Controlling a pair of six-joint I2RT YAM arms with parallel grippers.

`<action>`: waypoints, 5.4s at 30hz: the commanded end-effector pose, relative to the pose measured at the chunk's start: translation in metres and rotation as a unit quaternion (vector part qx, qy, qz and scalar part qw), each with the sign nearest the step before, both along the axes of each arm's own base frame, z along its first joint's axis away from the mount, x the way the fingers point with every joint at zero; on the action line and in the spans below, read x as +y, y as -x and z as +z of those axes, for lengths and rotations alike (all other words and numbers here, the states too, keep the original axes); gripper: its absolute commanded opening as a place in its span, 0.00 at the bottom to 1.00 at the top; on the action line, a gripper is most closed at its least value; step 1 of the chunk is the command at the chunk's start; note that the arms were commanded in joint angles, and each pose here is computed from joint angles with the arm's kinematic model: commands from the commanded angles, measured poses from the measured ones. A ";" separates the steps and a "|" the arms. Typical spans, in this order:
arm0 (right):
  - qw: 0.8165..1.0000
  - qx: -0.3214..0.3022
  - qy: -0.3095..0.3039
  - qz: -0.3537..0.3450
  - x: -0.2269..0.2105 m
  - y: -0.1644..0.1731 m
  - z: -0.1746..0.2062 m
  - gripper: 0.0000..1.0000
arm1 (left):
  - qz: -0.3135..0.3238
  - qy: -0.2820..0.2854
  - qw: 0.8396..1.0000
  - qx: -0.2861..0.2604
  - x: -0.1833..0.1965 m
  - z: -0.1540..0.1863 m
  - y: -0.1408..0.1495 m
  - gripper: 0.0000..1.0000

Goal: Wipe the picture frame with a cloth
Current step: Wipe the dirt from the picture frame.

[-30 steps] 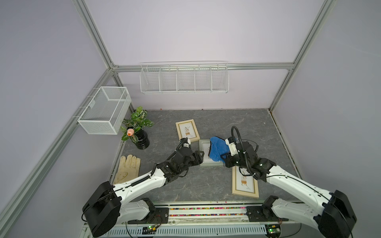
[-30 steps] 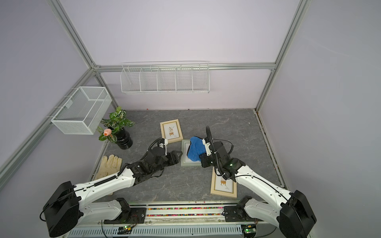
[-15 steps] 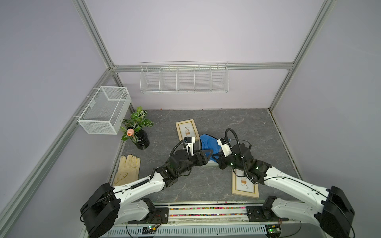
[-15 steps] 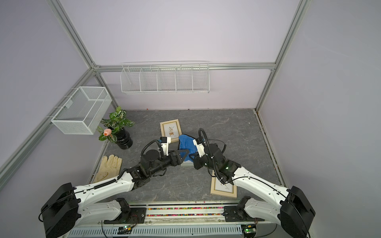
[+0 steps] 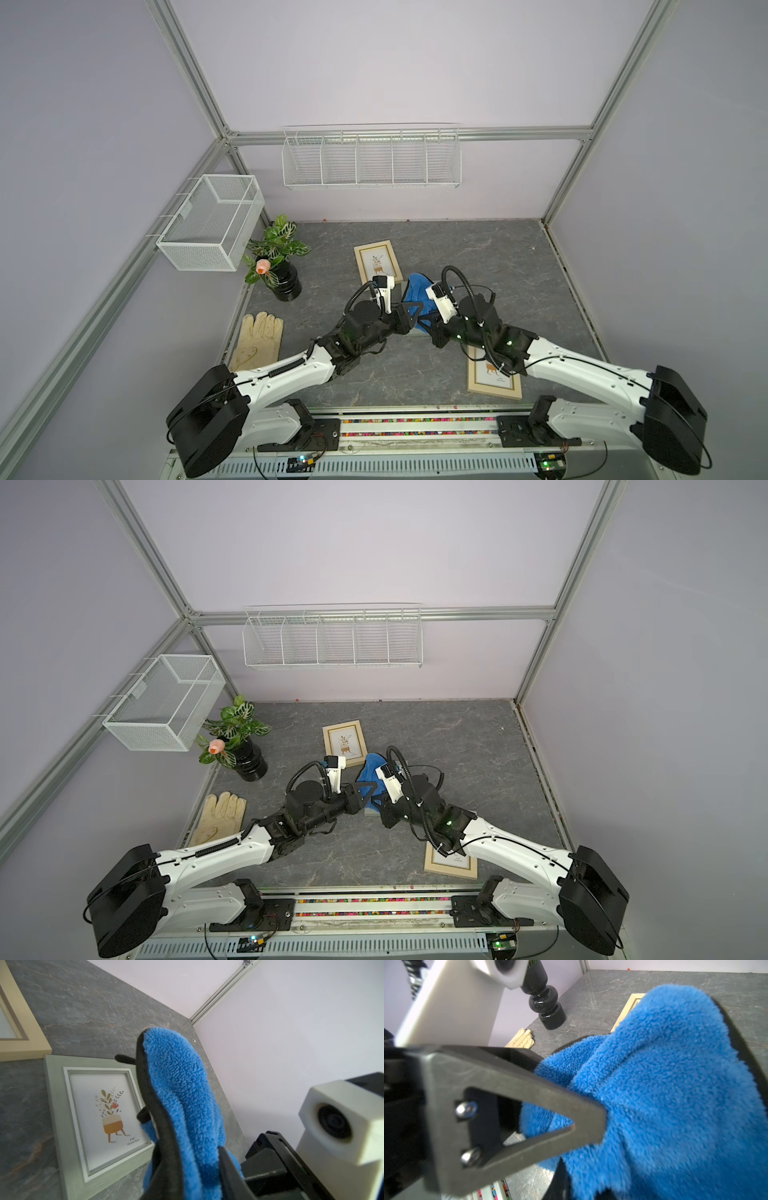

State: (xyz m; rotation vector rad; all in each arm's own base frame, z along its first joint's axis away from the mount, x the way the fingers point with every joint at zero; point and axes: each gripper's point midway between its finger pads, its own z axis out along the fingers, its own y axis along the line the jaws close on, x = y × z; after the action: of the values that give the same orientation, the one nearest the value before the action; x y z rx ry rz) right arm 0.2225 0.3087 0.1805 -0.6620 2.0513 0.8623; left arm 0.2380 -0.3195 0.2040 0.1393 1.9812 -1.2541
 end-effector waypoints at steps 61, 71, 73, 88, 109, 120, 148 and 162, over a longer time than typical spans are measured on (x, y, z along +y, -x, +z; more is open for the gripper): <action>0.913 0.244 0.269 -0.186 -0.060 -0.054 -0.147 0.35 | 0.212 -0.287 0.933 0.053 0.085 -0.059 -0.082 0.00; 0.920 0.238 0.261 -0.172 -0.047 -0.041 -0.148 0.31 | 0.163 -0.266 0.941 0.129 0.035 -0.131 -0.107 0.00; 0.918 0.235 0.265 -0.178 -0.052 -0.040 -0.147 0.29 | 0.178 -0.283 0.932 0.142 0.047 -0.143 -0.109 0.00; 0.927 0.246 0.242 -0.146 -0.030 -0.030 -0.155 0.24 | 0.111 -0.204 0.956 0.182 0.000 -0.165 -0.117 0.00; 0.924 0.239 0.253 -0.159 -0.038 -0.035 -0.146 0.30 | 0.154 -0.253 0.936 0.190 0.050 -0.174 -0.112 0.00; 0.935 0.237 0.223 -0.143 -0.019 -0.041 -0.128 0.38 | 0.159 -0.262 0.930 0.203 0.058 -0.191 -0.095 0.00; 0.903 0.244 0.310 -0.170 -0.037 -0.038 -0.175 0.30 | 0.164 -0.246 0.935 0.198 0.039 -0.179 -0.124 0.00; 0.893 0.231 0.328 -0.206 -0.056 -0.040 -0.175 0.21 | 0.197 -0.277 0.922 0.186 0.087 -0.161 -0.122 0.00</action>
State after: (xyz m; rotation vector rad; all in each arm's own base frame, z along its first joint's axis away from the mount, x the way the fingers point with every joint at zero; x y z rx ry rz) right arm 0.2827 0.2768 0.0255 -0.3033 2.7286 0.1884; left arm 0.3695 -0.2518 0.0607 -0.2220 2.4355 -0.5727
